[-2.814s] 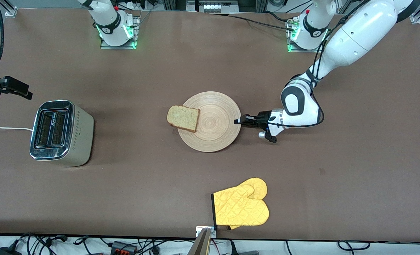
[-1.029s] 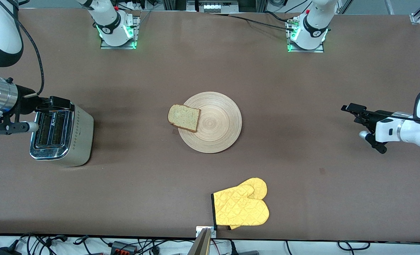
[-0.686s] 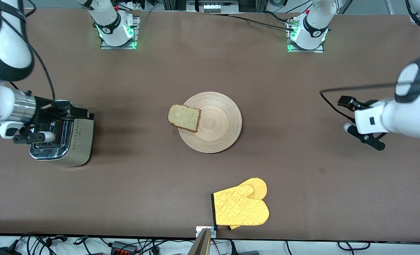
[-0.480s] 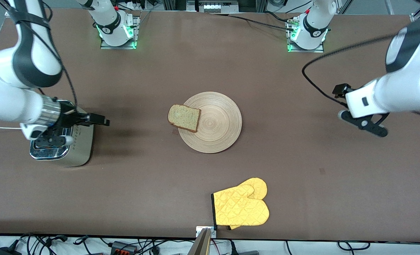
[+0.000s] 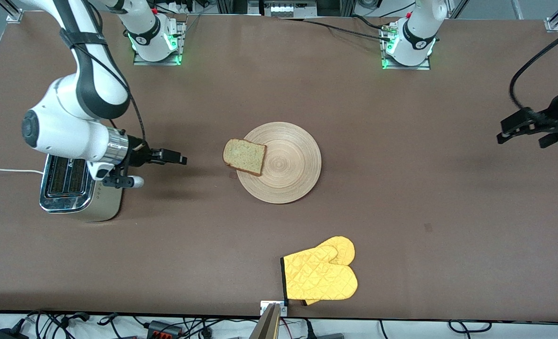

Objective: Move plate and put bread in toaster
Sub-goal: 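Grasp the bread slice edge with the right gripper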

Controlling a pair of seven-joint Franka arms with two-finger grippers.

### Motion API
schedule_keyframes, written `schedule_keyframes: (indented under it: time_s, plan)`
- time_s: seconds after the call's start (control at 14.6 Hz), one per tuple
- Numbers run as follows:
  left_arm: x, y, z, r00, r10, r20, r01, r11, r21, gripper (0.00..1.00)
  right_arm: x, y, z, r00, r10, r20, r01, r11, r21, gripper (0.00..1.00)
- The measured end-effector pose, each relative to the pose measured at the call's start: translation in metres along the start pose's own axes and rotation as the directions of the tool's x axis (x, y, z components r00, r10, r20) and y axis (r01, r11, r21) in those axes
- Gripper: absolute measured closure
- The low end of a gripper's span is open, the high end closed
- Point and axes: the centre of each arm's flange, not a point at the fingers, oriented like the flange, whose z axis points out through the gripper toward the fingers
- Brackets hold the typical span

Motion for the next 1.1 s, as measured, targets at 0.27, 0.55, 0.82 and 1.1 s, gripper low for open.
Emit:
schedule_keyframes:
  time_s: [0.27,0.55,0.82,1.1]
  plan:
    - [-0.039,0.034,-0.022,0.999,0.047,0.020,-0.048,0.998,0.044,0.00,-0.032,0.017,0.070,0.997,-0.029,-0.070,0.034,0.998,0.057,0.00]
    - [-0.036,0.030,-0.010,0.998,0.039,0.057,-0.041,0.998,0.044,0.00,-0.052,0.012,0.121,0.992,-0.108,-0.058,0.109,0.994,0.021,0.00]
    - [-0.032,0.028,-0.004,0.997,0.036,0.068,-0.039,0.998,0.043,0.00,-0.065,0.025,0.135,0.992,-0.114,-0.055,0.118,0.991,0.062,0.00]
    - [-0.032,0.029,-0.004,0.997,0.037,0.067,-0.040,0.998,0.043,0.00,-0.066,0.027,0.136,0.993,-0.101,-0.059,0.105,0.991,0.078,0.06]
